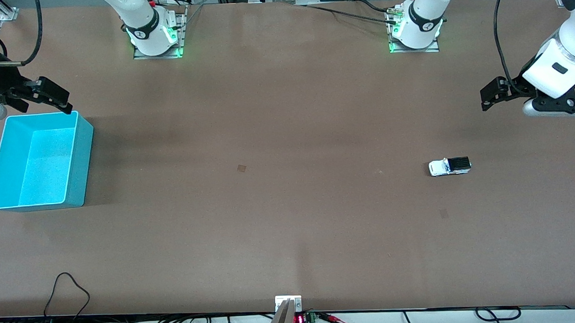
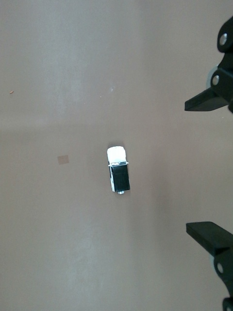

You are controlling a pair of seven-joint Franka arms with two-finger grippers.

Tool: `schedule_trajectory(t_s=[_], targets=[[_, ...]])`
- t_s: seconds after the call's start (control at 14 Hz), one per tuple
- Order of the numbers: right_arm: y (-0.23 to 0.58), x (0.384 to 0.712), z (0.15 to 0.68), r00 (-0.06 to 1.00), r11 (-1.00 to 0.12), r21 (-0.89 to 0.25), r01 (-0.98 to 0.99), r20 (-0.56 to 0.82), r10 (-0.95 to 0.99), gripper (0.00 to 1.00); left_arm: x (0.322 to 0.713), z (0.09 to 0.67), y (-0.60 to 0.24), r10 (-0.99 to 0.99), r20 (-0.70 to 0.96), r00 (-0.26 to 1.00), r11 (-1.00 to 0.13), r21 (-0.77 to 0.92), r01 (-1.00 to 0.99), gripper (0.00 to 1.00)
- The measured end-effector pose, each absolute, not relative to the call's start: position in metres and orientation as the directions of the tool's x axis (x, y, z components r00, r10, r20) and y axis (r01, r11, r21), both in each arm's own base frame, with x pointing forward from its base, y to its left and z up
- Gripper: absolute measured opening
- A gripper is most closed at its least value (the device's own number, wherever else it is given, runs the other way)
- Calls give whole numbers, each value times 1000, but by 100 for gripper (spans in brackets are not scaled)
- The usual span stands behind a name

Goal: Wind and store white jeep toy

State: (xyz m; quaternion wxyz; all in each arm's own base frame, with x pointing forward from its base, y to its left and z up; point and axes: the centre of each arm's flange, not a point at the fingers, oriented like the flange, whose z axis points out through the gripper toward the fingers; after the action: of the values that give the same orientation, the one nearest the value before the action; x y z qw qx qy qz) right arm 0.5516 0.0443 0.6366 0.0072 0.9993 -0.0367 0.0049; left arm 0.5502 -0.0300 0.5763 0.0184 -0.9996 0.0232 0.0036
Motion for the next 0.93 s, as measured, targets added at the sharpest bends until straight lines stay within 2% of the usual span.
schedule_trajectory(t_s=[0.93], targets=[[43,553,636,997,-997,14,-75,13,-75,100,548,575,-30,-45,-25,999,-998,-37,-46,100]])
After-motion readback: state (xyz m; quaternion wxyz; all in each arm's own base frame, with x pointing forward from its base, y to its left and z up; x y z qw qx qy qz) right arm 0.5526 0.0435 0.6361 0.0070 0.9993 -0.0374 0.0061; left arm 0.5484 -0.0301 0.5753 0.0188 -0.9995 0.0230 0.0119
